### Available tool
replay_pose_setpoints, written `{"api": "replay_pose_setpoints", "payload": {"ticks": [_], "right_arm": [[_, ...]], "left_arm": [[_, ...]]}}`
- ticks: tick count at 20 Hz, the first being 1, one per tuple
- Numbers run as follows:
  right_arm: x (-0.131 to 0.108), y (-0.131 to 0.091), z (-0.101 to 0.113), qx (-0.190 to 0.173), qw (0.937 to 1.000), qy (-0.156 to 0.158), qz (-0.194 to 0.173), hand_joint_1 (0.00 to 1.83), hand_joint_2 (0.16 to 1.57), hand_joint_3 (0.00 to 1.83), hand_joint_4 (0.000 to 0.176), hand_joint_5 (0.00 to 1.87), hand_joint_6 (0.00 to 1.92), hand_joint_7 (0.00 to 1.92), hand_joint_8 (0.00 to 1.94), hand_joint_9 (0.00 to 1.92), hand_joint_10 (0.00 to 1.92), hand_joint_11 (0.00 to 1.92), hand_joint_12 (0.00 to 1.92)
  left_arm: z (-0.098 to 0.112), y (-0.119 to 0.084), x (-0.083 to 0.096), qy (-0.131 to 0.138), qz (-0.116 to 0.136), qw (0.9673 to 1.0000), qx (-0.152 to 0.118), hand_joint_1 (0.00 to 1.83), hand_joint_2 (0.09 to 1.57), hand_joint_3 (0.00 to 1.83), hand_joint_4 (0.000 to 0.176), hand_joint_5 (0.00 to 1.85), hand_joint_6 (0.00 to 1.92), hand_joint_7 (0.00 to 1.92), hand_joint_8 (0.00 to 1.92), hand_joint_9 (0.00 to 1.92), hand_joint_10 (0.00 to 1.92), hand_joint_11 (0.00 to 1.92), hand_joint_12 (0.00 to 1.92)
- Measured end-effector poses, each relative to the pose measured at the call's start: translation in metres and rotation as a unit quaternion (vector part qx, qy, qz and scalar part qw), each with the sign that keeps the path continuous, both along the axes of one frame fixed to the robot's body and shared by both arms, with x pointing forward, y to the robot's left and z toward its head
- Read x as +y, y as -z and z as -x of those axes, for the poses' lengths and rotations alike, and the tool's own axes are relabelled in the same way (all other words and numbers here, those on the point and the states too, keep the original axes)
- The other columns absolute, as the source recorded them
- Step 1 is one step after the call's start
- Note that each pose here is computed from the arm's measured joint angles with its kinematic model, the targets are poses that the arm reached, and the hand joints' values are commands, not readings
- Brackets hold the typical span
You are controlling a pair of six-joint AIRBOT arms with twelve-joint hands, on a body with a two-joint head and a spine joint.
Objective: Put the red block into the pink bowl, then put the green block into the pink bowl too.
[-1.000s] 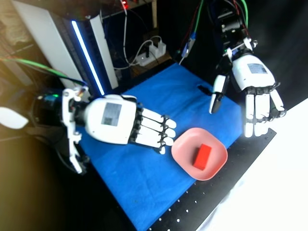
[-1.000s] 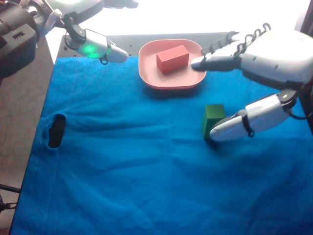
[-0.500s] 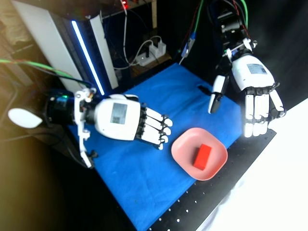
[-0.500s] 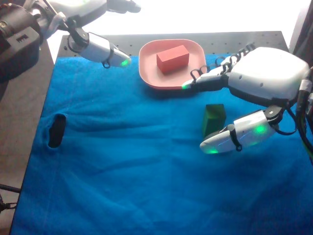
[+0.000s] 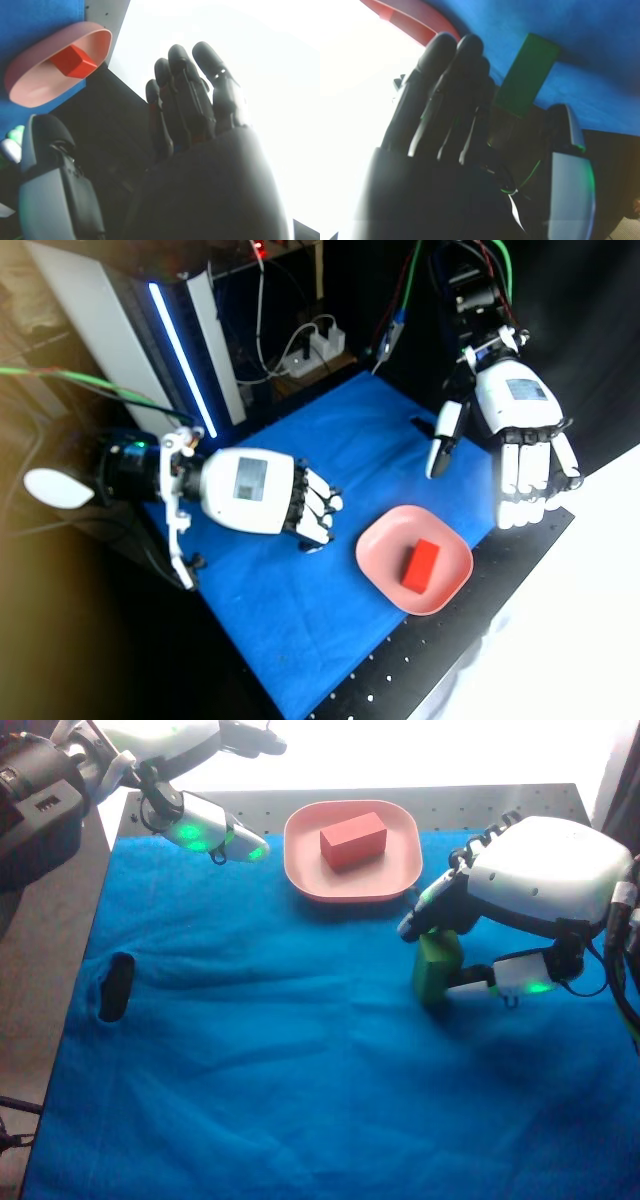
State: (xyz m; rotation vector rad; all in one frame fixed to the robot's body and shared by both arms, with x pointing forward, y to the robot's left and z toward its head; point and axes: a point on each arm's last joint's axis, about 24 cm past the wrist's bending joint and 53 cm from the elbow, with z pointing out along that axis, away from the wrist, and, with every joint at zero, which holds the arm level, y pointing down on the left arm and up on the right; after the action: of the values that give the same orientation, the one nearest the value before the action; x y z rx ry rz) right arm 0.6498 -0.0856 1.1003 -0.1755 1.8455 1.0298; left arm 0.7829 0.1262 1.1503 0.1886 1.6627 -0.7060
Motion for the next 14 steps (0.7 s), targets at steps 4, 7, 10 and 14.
{"api": "replay_pose_setpoints", "payload": {"ticks": [4, 7, 10, 14], "right_arm": [[0.0027, -0.0005, 0.0007, 0.001, 1.0000, -0.002, -0.005, 1.28, 1.03, 0.00, 0.000, 1.08, 0.74, 1.32, 0.49, 1.38, 0.03, 0.92, 1.06], [0.0028, -0.0002, 0.0003, 0.001, 1.0000, -0.001, -0.006, 1.28, 1.03, 0.00, 0.000, 1.05, 0.76, 1.30, 0.53, 1.39, 0.02, 0.94, 1.02], [0.0022, -0.0004, -0.0004, 0.002, 1.0000, 0.000, -0.007, 1.28, 1.04, 0.00, 0.000, 1.04, 0.77, 1.27, 0.61, 1.41, 0.02, 0.91, 1.11], [0.0006, -0.0047, -0.0057, -0.007, 1.0000, 0.002, -0.002, 1.28, 1.08, 0.00, 0.000, 1.01, 0.71, 1.15, 0.93, 1.38, 0.42, 0.92, 1.46]], "left_arm": [[0.0004, 0.0030, 0.0015, -0.002, 0.001, 1.0000, 0.003, 0.82, 0.92, 0.00, 0.053, 0.47, 0.00, 0.57, 0.00, 0.56, 0.00, 0.03, 1.13], [0.0006, 0.0055, 0.0022, -0.003, -0.001, 1.0000, 0.006, 0.82, 0.93, 0.00, 0.058, 0.45, 0.00, 0.56, 0.00, 0.58, 0.00, 0.03, 1.05], [0.0008, 0.0054, 0.0021, -0.002, 0.000, 1.0000, 0.006, 0.81, 0.93, 0.00, 0.046, 0.45, 0.00, 0.57, 0.00, 0.57, 0.00, 0.02, 1.05], [0.0015, 0.0085, 0.0029, -0.002, -0.002, 1.0000, 0.008, 0.79, 0.93, 0.00, 0.073, 0.45, 0.00, 0.56, 0.00, 0.58, 0.00, 0.00, 0.65]]}}
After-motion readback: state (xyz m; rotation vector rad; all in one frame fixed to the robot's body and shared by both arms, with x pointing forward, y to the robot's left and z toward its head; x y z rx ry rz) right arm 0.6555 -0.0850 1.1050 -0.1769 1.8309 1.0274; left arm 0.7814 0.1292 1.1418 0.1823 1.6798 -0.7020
